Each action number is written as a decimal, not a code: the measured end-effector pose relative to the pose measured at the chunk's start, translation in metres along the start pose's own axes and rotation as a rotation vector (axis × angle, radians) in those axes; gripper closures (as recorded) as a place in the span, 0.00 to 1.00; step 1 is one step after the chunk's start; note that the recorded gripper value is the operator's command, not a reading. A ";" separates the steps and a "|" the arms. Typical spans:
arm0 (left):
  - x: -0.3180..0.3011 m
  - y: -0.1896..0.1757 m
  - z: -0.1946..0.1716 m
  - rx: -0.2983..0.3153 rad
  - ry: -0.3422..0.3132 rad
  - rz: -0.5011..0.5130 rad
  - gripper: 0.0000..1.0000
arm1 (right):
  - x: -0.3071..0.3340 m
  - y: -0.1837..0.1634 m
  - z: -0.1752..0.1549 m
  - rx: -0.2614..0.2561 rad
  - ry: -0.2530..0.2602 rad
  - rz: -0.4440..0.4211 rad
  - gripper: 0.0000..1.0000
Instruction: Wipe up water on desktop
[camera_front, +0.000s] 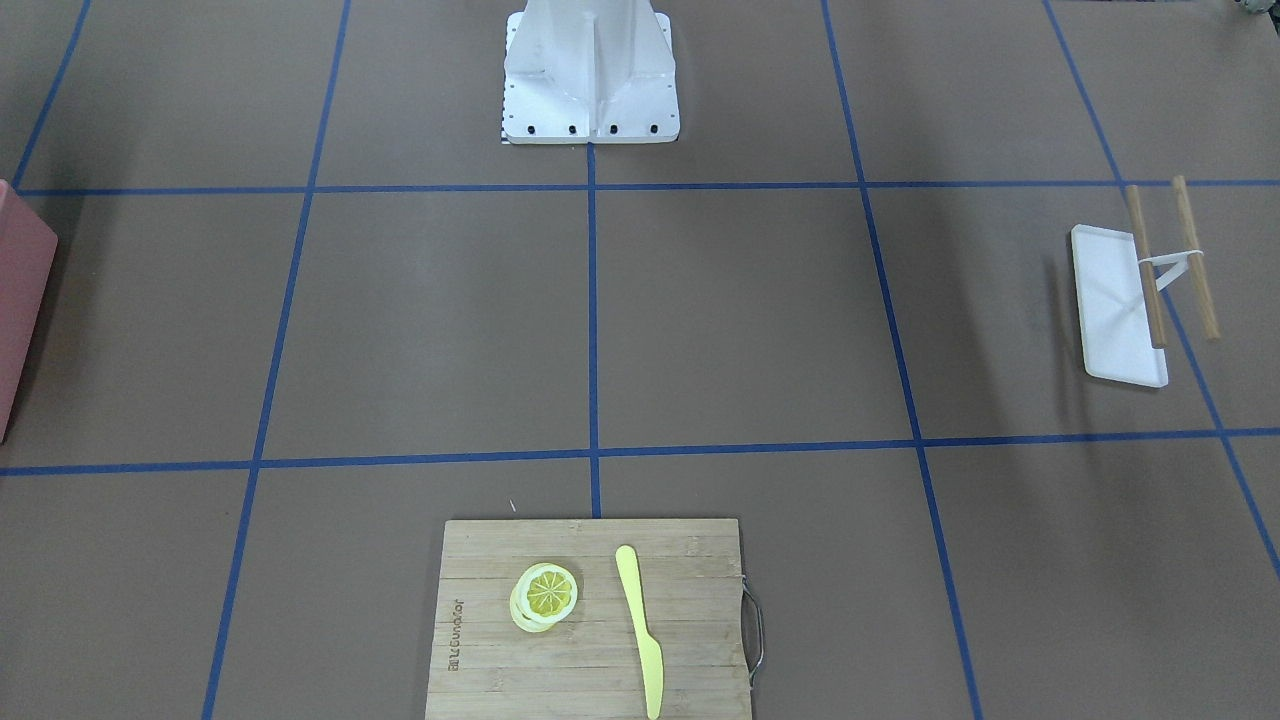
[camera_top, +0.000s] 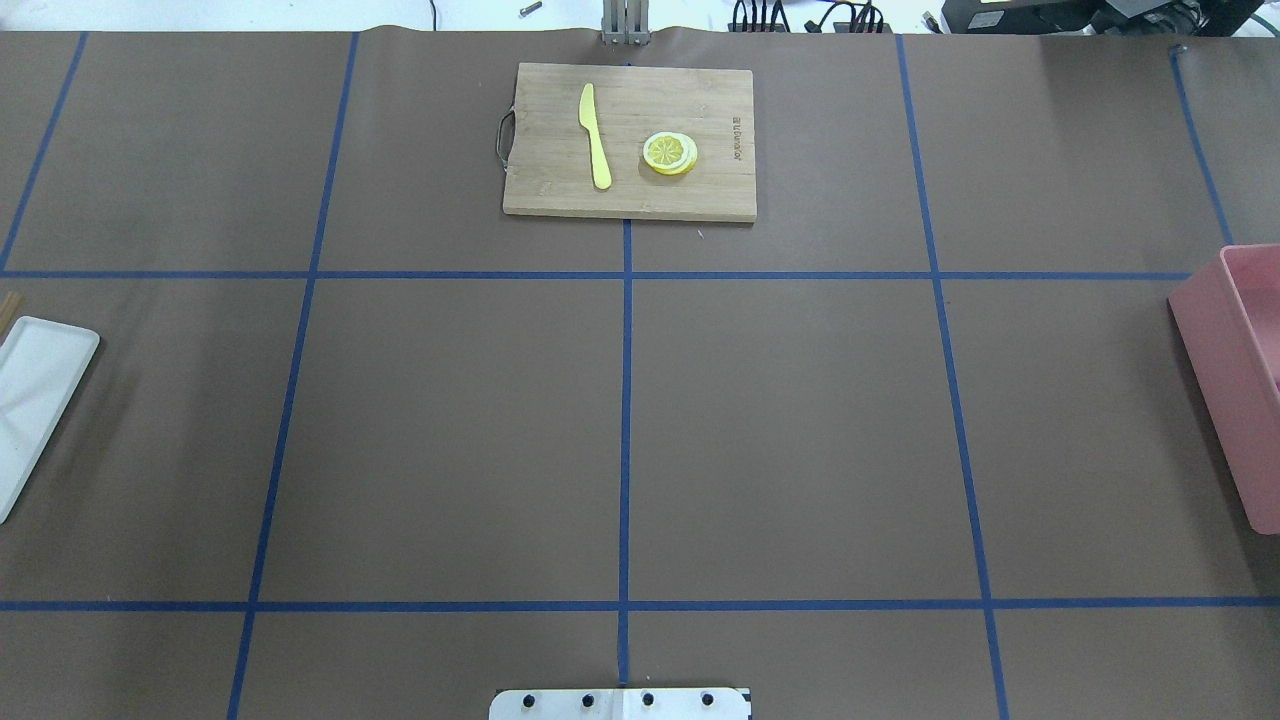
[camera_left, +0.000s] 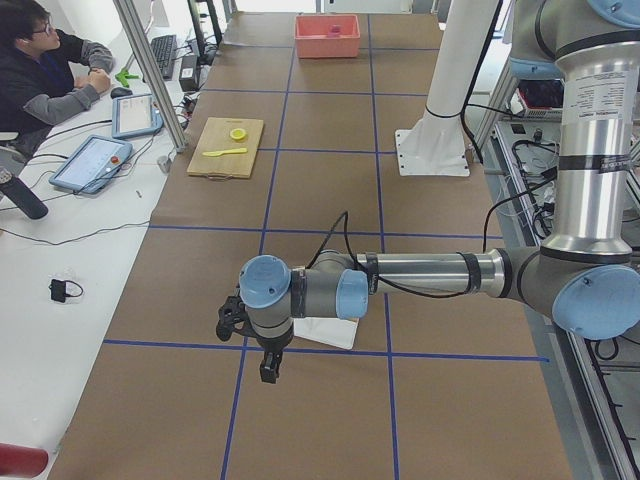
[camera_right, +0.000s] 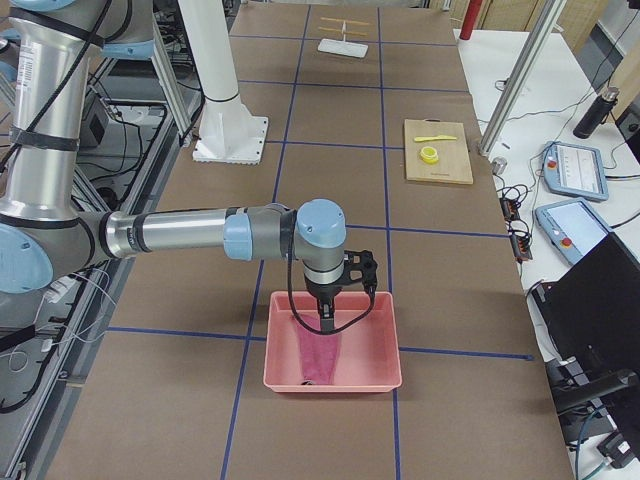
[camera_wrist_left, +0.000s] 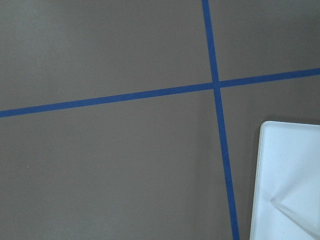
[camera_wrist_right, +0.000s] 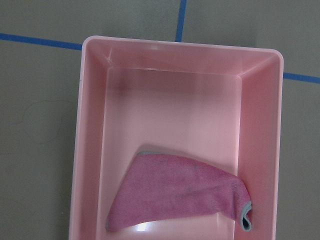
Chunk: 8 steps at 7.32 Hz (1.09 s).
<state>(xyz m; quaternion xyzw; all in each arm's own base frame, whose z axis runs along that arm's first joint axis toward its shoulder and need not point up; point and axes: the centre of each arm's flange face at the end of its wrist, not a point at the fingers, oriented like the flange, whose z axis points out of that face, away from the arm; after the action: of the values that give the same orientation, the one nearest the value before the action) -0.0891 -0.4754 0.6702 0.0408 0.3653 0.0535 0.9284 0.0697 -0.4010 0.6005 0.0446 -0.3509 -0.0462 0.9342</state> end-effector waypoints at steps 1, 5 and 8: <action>0.000 0.000 0.000 0.000 0.000 0.000 0.02 | 0.000 0.000 0.000 0.000 0.000 0.000 0.00; -0.001 0.000 0.001 -0.001 0.000 -0.001 0.02 | 0.000 0.000 0.000 0.000 0.000 0.000 0.00; -0.003 0.001 0.003 -0.004 0.001 -0.004 0.02 | 0.000 0.000 0.000 0.001 0.000 -0.001 0.00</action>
<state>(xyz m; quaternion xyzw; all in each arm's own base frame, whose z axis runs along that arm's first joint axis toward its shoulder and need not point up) -0.0890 -0.4749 0.6745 0.0384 0.3656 0.0525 0.9285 0.0697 -0.4011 0.6000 0.0454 -0.3509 -0.0464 0.9342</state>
